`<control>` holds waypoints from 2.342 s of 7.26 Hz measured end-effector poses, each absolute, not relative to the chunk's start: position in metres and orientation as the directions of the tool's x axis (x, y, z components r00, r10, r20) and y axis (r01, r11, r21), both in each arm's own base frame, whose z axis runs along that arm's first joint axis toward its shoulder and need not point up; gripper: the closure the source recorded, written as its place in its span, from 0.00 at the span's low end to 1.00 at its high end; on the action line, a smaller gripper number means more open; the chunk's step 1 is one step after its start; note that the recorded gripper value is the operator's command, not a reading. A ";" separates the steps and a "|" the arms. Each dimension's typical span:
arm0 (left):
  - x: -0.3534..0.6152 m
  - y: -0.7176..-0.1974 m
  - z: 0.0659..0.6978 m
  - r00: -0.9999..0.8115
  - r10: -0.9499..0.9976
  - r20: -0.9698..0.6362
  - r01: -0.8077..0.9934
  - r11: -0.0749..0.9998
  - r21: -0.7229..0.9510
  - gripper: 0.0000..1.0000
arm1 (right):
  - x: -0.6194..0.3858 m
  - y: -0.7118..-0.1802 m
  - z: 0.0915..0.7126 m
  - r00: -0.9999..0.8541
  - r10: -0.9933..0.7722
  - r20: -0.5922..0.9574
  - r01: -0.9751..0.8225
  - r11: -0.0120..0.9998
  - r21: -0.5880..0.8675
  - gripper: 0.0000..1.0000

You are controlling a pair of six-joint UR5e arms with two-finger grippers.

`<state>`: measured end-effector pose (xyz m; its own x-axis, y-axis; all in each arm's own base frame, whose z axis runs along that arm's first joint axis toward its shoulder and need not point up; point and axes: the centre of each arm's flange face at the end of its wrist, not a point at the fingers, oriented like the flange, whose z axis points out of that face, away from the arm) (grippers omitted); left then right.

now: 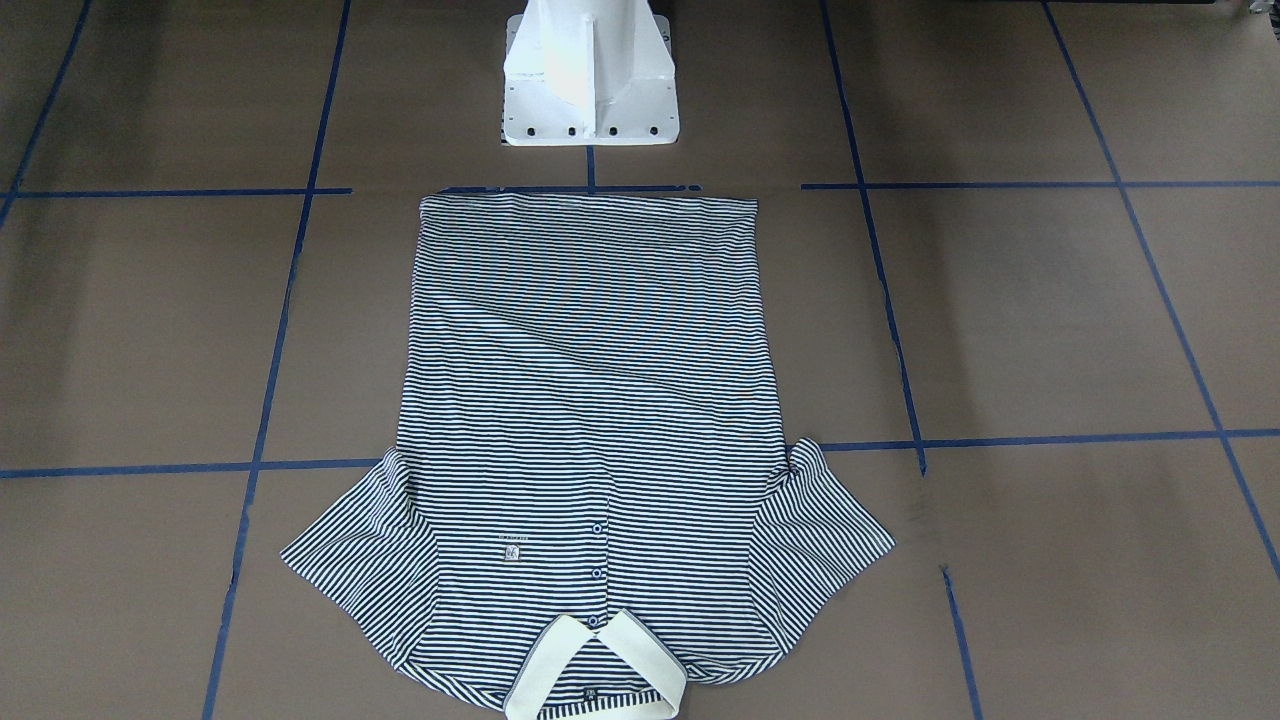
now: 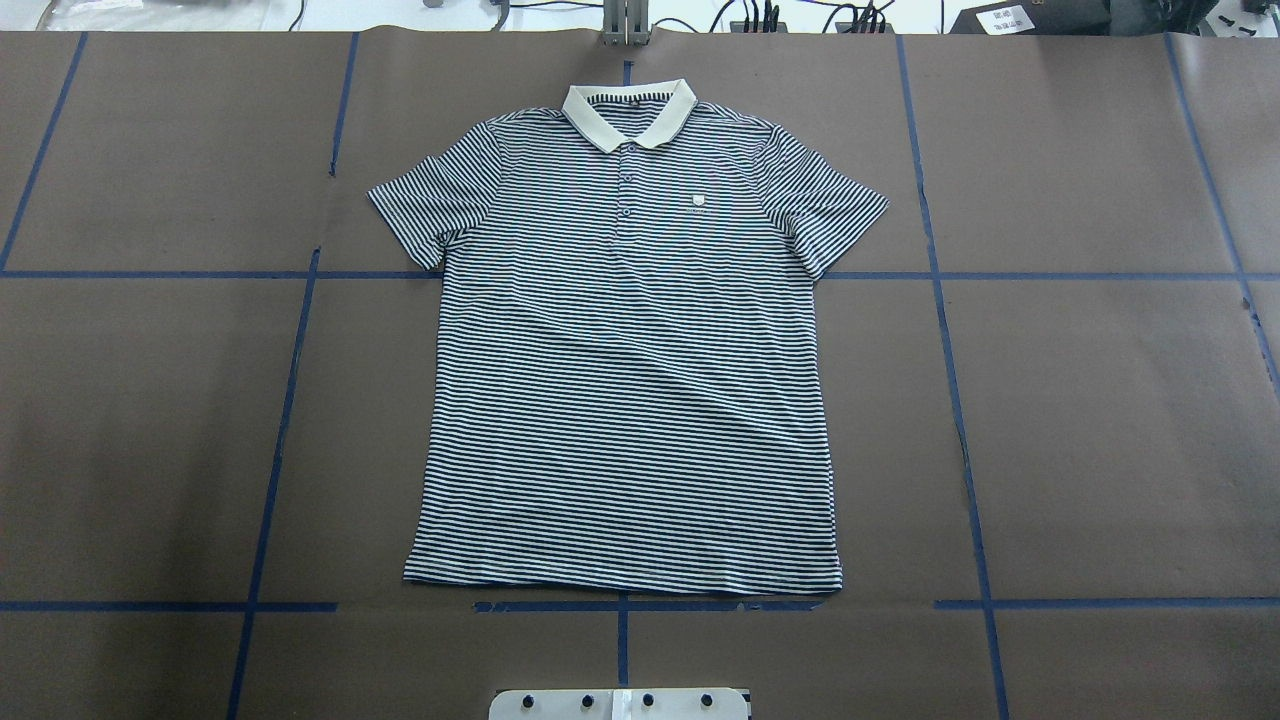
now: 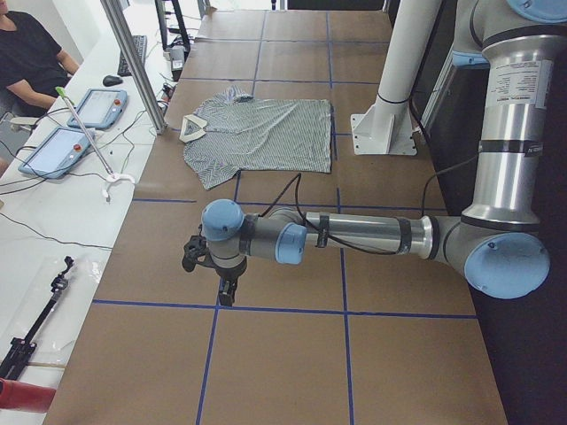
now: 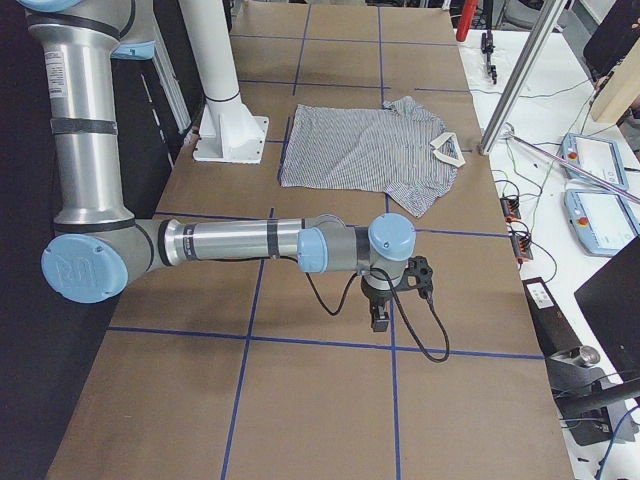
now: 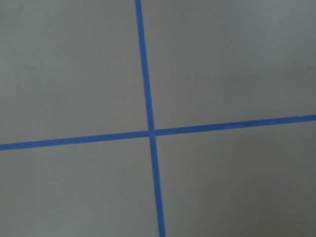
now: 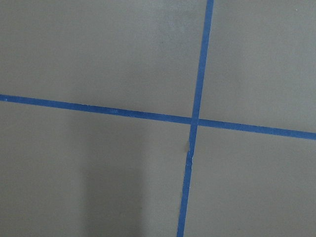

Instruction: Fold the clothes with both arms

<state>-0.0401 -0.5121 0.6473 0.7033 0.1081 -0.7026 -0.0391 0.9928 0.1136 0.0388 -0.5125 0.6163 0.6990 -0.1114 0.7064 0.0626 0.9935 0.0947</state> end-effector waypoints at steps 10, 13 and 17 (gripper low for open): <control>-0.058 -0.524 0.625 0.661 0.397 -0.637 -0.140 0.899 0.415 0.00 | -0.088 -0.584 0.505 0.618 -0.180 0.765 0.107 0.984 0.144 0.00; -0.047 -0.524 0.619 0.608 0.428 -0.669 -0.143 0.888 0.438 0.00 | -0.183 -0.630 0.468 0.562 -0.003 0.827 -0.082 0.995 0.060 0.01; -0.045 -0.522 0.615 0.600 0.453 -0.659 -0.143 0.871 0.469 0.00 | -0.328 -0.637 0.438 0.482 0.292 0.826 -0.409 0.909 -0.083 0.19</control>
